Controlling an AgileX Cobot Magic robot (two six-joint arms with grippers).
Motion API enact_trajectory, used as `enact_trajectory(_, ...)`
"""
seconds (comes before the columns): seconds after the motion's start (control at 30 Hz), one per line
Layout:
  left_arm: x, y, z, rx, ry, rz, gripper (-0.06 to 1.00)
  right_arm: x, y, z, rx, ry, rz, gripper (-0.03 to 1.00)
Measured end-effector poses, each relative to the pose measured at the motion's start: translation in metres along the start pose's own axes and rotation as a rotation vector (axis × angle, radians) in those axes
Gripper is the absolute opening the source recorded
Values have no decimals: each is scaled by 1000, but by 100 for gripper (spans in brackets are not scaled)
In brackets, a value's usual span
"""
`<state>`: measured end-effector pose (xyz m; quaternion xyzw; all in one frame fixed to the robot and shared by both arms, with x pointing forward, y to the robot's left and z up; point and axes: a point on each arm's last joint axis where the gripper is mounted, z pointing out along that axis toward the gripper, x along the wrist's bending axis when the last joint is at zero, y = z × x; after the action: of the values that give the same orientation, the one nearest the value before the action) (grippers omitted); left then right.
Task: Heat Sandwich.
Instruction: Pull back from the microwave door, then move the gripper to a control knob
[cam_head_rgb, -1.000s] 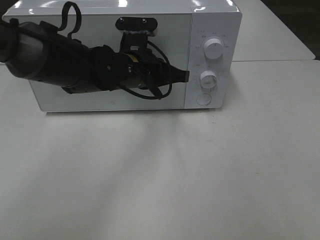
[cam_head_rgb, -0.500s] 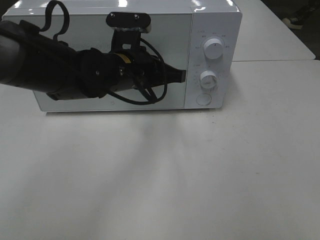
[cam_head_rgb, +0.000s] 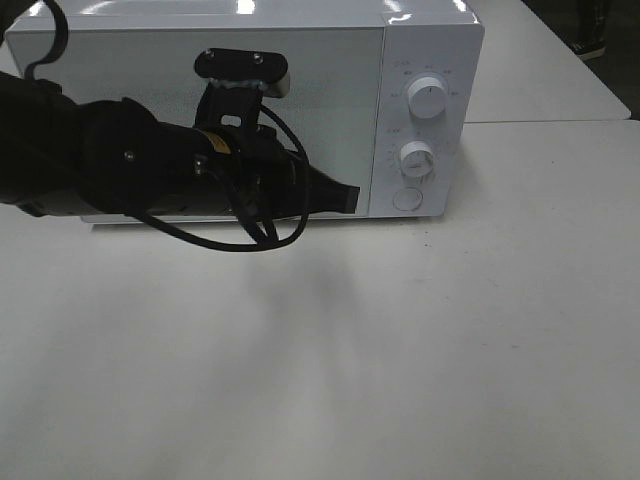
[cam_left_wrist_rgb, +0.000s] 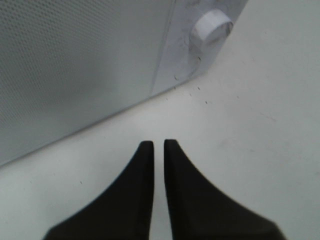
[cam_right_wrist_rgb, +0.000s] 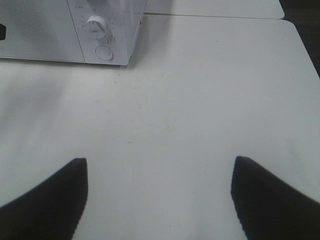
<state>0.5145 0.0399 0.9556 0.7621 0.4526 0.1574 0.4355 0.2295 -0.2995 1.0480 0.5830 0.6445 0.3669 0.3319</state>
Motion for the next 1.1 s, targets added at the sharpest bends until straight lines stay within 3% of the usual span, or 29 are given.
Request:
enact_trajectory(0.1, -5, -1, -11, 92, -42, -2, 46, 0, 0, 0, 0, 0, 0, 76)
enact_trajectory(0.13, -5, -1, -11, 92, -42, -2, 46, 0, 0, 0, 0, 0, 0, 76)
enact_trajectory(0.17, -7, 0, -18, 120, -60, -2, 58, 0, 0, 0, 0, 0, 0, 76)
enact_trajectory(0.2, -8, 0, -20, 136, -68, -2, 80, 0, 0, 0, 0, 0, 0, 76)
enact_trajectory(0.27, -10, 0, -26, 173, -85, 10, 93, 0, 0, 0, 0, 0, 0, 76)
enact_trajectory(0.37, -11, -1, -34, 219, -106, 49, 98, 0, 0, 0, 0, 0, 0, 76)
enact_trajectory(0.67, -13, -4, -66, 398, -148, 205, 99, 0, 0, 0, 0, 0, 0, 76)
enact_trajectory(0.8, -12, -5, -76, 450, -157, 229, 99, 0, 0, 0, 0, 0, 0, 76)
enact_trajectory(0.93, -11, -13, -87, 581, -162, 248, 99, 0, 0, 0, 0, 0, 0, 76)
enact_trajectory(1.1, -9, -16, -89, 629, -146, 254, 99, 0, 0, 0, 0, 0, 0, 76)
